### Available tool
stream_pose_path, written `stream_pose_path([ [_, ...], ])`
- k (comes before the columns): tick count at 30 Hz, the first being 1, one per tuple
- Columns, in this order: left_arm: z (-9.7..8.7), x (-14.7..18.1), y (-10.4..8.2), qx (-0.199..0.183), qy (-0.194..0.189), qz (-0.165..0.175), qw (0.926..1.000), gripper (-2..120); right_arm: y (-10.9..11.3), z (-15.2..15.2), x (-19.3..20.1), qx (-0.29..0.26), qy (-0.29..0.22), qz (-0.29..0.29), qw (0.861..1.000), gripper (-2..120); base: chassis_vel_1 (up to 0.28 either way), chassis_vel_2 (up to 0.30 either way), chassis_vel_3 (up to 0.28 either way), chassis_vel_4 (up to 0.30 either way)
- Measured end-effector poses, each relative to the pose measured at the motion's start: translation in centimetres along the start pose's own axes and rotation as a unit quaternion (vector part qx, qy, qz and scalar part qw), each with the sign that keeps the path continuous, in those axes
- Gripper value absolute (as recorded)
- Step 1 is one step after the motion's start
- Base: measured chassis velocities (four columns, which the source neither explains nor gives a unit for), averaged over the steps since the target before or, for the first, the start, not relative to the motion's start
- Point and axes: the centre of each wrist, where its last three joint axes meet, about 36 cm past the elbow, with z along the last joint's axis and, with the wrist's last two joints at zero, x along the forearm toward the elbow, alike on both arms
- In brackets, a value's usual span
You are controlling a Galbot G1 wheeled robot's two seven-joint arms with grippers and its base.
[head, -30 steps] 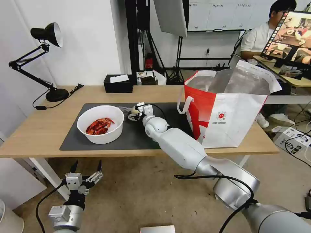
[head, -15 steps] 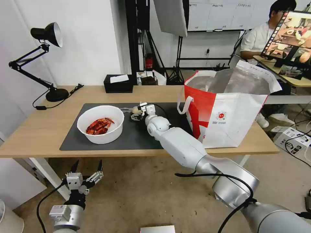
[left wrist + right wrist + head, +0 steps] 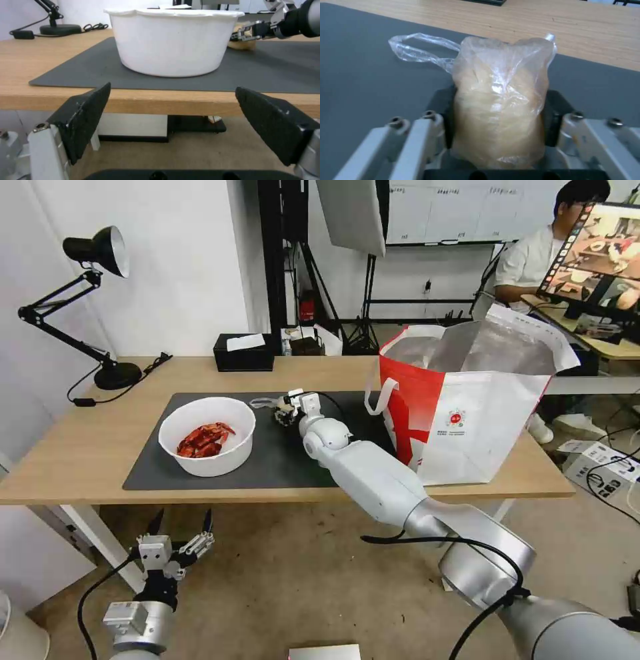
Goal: Pick up the trash from the table and place it into the takeout bag.
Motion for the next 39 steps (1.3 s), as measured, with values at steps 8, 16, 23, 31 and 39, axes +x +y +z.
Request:
stream_pose_path([
  [8, 0.0, 0.0, 0.0, 0.000, 0.000, 0.001, 1.0000, 100, 0.1, 0.0, 0.5, -0.007, -0.004, -0.002, 1.000, 15, 0.000, 0.000, 0.000, 0.000],
  [16, -0.1, 0.0, -0.2, 0.001, -0.001, 0.003, 1.0000, 100, -0.2, -0.4, 2.1, -0.016, -0.018, -0.004, 1.000, 7, 0.000, 0.000, 0.000, 0.000],
  [23, -0.3, 0.0, -0.4, 0.001, -0.003, 0.005, 1.0000, 100, -1.0, -2.1, 5.7, -0.022, -0.058, 0.005, 0.998, 7, 0.000, 0.000, 0.000, 0.000],
  [31, -0.6, 0.3, -0.6, 0.001, -0.003, 0.006, 1.0000, 100, 1.0, -3.2, 12.9, 0.001, -0.147, 0.048, 0.988, 6, 0.000, 0.000, 0.000, 0.000],
  [39, -0.5, 0.5, -0.7, 0.000, 0.000, 0.005, 1.0000, 100, 1.4, 0.4, 14.6, 0.021, -0.271, 0.054, 0.961, 6, 0.000, 0.000, 0.000, 0.000],
])
